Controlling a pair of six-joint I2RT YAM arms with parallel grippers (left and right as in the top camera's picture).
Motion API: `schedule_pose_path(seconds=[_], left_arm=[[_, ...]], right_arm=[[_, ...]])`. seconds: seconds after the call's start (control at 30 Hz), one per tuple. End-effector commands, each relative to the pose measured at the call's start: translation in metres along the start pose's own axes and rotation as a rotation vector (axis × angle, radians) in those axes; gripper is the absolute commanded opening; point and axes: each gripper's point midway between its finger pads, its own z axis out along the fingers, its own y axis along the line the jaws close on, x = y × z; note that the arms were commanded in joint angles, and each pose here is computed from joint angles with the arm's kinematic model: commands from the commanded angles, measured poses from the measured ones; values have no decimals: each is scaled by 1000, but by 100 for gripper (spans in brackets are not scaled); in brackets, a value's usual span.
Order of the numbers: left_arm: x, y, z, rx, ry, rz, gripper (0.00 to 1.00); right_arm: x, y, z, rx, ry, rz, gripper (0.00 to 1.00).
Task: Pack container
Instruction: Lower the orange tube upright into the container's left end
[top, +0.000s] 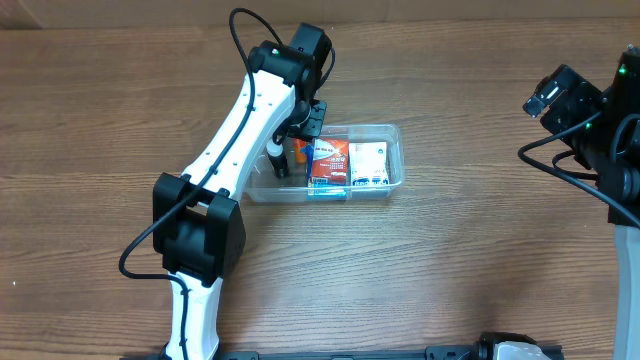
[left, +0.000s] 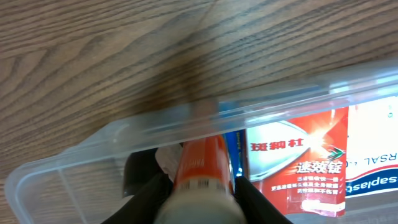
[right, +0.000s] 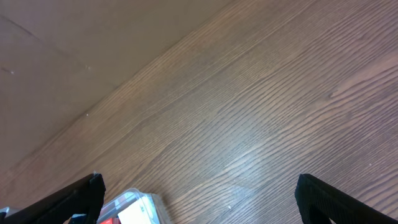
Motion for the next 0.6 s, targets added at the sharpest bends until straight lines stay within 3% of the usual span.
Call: schedule_pose_path(seconds=[0.0, 0.33, 0.57], left_arm=[[3, 4, 6, 2, 24, -14, 38], [5, 5, 6, -1, 32, -7, 39], [4, 6, 6, -6, 25, 8, 48]], right_arm=[[-3, 1, -1, -8, -9, 3, 100], [-3, 1, -1, -8, -9, 3, 100], [-3, 1, -1, -8, -9, 4, 100]])
